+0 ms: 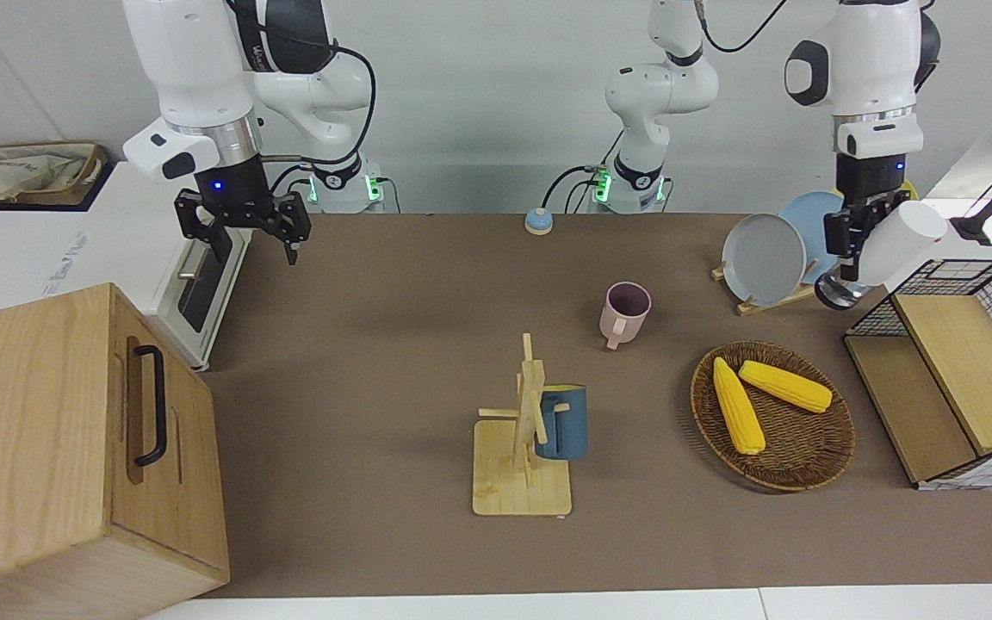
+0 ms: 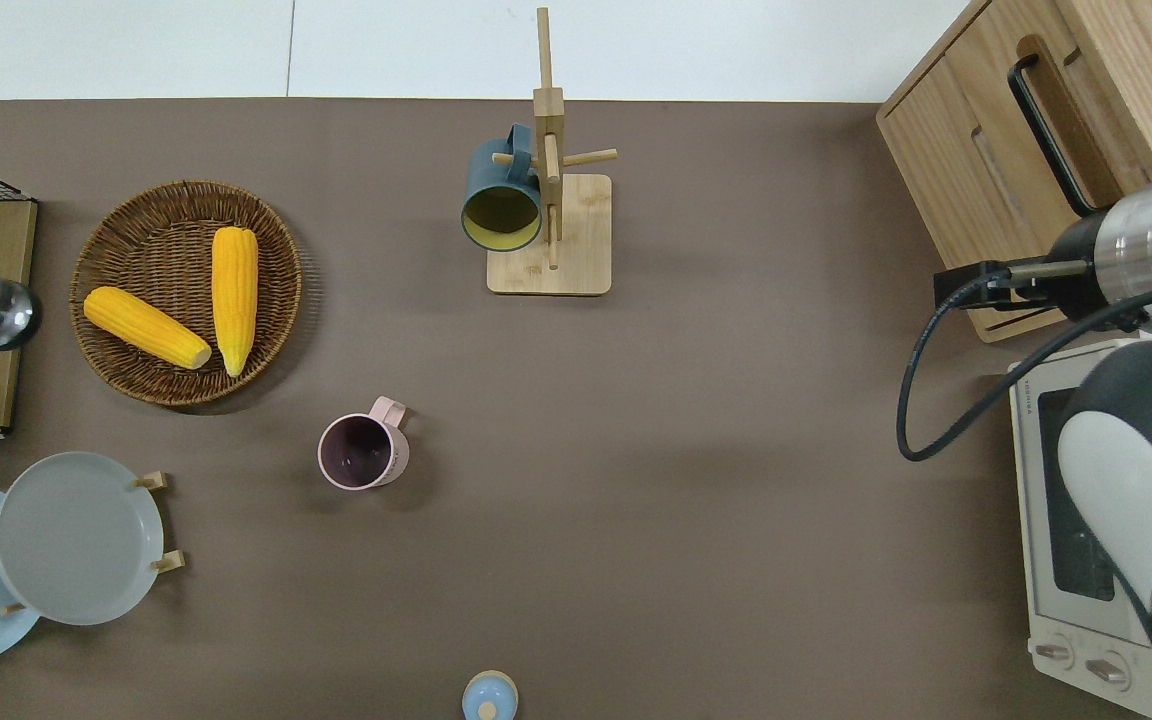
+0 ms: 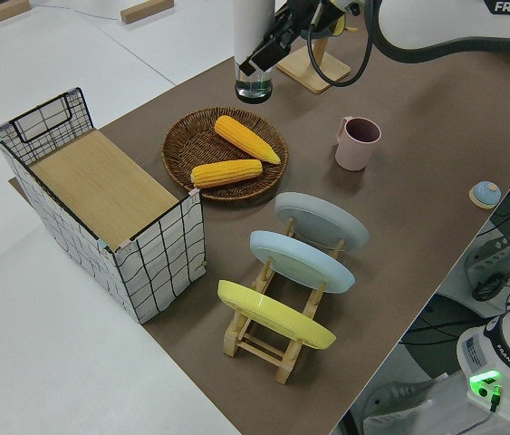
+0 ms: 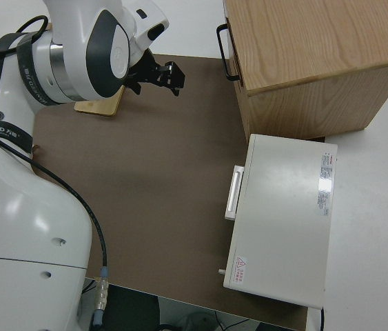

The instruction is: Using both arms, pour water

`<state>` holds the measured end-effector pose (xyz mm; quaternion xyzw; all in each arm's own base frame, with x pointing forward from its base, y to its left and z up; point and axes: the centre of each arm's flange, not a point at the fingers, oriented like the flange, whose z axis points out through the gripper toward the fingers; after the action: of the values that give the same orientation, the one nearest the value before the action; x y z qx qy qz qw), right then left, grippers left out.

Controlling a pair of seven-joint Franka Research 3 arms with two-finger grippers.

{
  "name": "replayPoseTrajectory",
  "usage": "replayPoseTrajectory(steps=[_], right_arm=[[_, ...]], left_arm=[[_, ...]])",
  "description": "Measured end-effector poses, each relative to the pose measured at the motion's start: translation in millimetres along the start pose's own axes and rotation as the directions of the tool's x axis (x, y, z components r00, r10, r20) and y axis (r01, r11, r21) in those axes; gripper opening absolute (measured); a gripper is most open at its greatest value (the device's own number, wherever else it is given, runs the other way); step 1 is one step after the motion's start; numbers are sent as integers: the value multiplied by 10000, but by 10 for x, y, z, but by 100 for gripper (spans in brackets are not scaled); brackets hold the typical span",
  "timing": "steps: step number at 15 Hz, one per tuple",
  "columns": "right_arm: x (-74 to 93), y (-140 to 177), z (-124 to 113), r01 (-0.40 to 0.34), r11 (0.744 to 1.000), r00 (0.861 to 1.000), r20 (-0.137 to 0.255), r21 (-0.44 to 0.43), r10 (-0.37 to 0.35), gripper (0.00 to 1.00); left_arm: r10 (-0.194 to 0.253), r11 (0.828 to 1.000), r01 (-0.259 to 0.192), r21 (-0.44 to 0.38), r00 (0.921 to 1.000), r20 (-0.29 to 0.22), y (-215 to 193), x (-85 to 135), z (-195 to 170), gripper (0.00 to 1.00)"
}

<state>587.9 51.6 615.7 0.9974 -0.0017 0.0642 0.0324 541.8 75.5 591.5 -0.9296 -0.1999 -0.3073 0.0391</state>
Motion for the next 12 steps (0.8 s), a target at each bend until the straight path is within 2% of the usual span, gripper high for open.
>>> replayPoseTrajectory(steps=[1,4,7,9,12], right_arm=[[0,0,0,0,10000,10000,0,0,0,99],[0,0,0,0,10000,10000,0,0,0,99],[0,0,0,0,10000,10000,0,0,0,99],[0,0,0,0,10000,10000,0,0,0,99],[0,0,0,0,10000,10000,0,0,0,99]], left_arm=[[-74,9999,75,111,9999,-107,-89,108,16,65],[170,9990,-162,406,9996,-206,-428,359,120,65],[393,9992,-393,-124,9992,-49,-744,488,206,65],[685,9956,-690,-639,9976,-97,-1062,584,254,65],[1285,9854,-1311,-1081,9912,-312,-1623,661,382,65]])
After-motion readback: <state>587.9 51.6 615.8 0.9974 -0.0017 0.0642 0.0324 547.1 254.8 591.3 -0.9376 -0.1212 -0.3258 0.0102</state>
